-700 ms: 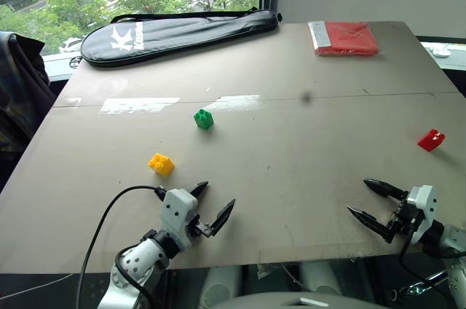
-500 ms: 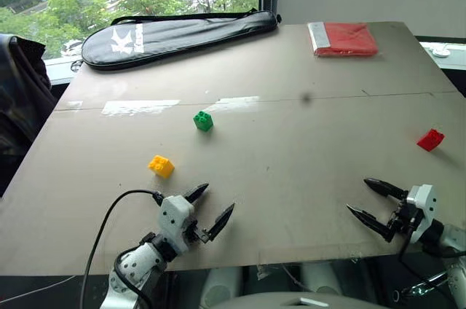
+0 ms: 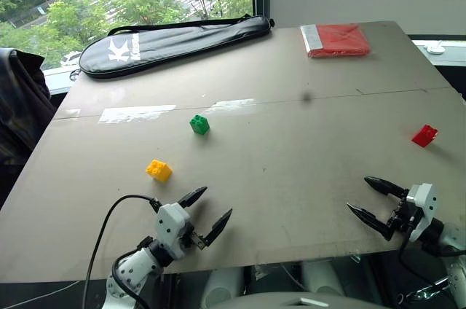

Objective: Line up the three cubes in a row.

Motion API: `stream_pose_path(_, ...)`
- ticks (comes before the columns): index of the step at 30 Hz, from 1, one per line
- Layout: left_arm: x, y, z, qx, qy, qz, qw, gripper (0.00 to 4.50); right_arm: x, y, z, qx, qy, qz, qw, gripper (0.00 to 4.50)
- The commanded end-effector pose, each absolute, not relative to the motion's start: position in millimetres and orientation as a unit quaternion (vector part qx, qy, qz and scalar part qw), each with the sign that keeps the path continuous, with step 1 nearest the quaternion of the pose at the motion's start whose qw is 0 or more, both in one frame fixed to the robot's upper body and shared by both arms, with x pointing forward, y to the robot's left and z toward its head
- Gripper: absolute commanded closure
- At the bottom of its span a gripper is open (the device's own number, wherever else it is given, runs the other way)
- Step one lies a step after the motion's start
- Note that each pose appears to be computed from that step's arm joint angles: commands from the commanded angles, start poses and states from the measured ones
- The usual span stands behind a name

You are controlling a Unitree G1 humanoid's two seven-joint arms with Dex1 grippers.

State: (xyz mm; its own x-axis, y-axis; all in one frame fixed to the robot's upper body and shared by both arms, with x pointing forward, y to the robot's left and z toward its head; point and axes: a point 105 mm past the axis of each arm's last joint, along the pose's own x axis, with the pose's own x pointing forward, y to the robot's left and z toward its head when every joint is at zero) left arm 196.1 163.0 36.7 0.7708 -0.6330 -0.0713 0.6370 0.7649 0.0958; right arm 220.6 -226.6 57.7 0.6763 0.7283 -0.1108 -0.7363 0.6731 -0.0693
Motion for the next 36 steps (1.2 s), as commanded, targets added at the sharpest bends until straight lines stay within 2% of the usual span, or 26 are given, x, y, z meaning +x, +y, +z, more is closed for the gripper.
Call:
stream_pose_path(1,189.3,172.8,13.8,0.048,0.082,-0.329,0.940,0.04,222.1,-227.3,66.7,-0.068,0.024,0.398,0.914,0.00)
stream_pose_path(8,194.6,164.5,31.6,0.048,0.070,-0.340,0.937,0.04,220.6,-225.9,70.1,-0.067,0.017,0.392,0.917,0.00)
stream_pose_path(12,196.0,157.6,45.8,0.051,0.059,-0.353,0.932,0.04,222.7,-233.2,75.2,-0.057,0.008,0.355,0.933,0.00)
stream_pose_path(18,194.6,139.3,73.3,0.065,0.044,-0.426,0.901,0.04,238.9,-274.0,91.7,-0.098,-0.012,0.179,0.979,0.00)
stream_pose_path(23,190.5,119.2,92.7,0.084,0.051,-0.515,0.852,0.04,247.1,-296.3,93.5,-0.070,-0.001,0.028,0.997,0.00)
stream_pose_path(25,198.7,108.2,107.7,0.098,0.041,-0.549,0.829,0.04,255.6,-307.7,90.4,-0.048,-0.002,-0.045,0.998,0.00)
stream_pose_path(29,210.5,93.5,131.7,0.100,0.026,-0.579,0.809,0.04,270.5,-321.1,89.9,-0.040,-0.005,-0.115,0.993,0.00)
stream_pose_path(32,211.2,87.7,152.2,0.111,0.021,-0.605,0.788,0.04,284.8,-344.8,94.4,-0.040,-0.014,-0.198,0.979,0.00)
stream_pose_path(36,213.6,83.2,168.3,0.119,0.013,-0.616,0.778,0.04,304.6,-349.3,97.5,-0.025,-0.025,-0.215,0.976,0.00)
